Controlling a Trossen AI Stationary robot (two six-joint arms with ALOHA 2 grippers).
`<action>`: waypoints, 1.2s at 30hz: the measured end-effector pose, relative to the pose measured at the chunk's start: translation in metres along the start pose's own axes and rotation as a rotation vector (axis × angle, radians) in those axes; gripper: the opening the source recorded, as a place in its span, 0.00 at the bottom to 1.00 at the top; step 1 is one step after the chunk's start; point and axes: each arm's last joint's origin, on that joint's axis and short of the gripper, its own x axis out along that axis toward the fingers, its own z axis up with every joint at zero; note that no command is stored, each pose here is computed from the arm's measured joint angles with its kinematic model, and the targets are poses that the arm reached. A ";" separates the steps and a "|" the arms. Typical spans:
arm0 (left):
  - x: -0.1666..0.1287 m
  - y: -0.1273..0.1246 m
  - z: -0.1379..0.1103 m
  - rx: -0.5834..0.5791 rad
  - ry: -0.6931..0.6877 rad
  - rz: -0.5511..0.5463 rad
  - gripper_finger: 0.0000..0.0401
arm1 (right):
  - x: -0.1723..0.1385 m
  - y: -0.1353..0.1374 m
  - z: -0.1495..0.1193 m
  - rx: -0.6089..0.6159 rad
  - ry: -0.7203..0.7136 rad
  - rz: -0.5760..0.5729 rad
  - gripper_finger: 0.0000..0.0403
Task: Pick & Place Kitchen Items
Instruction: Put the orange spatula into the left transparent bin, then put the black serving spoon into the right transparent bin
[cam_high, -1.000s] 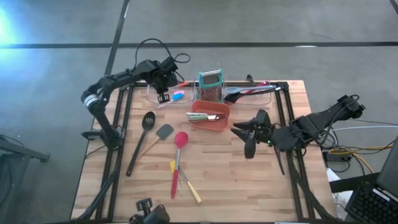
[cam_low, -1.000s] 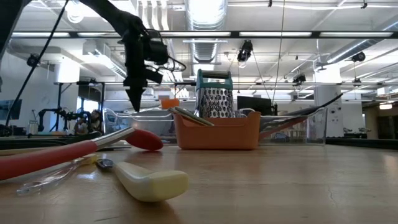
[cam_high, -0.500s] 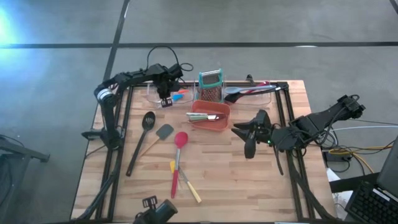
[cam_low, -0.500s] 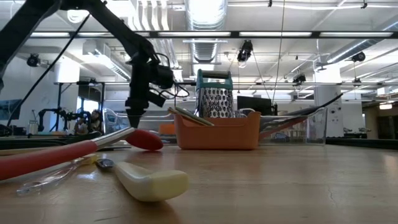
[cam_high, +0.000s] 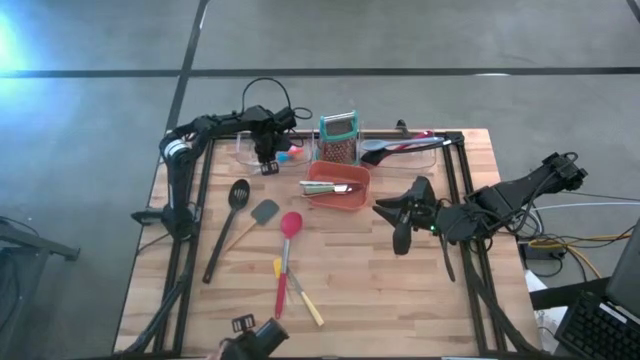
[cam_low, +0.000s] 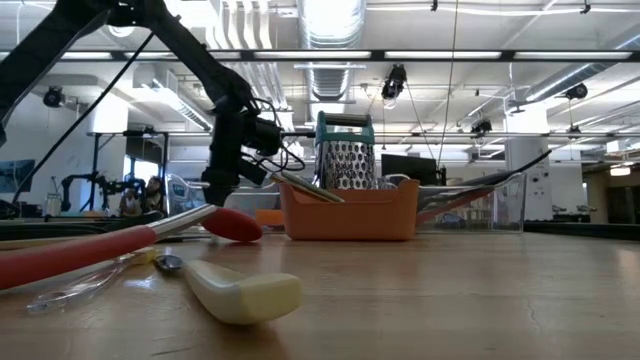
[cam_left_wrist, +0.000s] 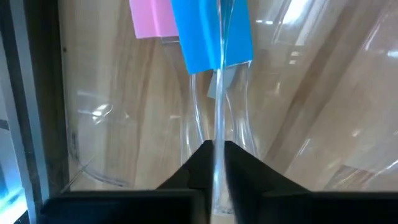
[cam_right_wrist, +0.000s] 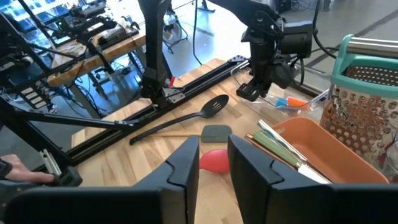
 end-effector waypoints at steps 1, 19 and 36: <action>-0.001 0.000 0.000 -0.001 0.000 0.002 0.14 | 0.000 0.000 0.000 0.000 0.000 0.000 0.19; -0.108 -0.006 -0.043 -0.233 0.050 0.088 0.40 | 0.000 0.000 0.000 -0.002 -0.001 -0.001 0.21; -0.175 -0.095 -0.145 -0.602 -0.254 -0.091 0.40 | 0.000 0.000 0.000 -0.017 -0.007 -0.008 0.16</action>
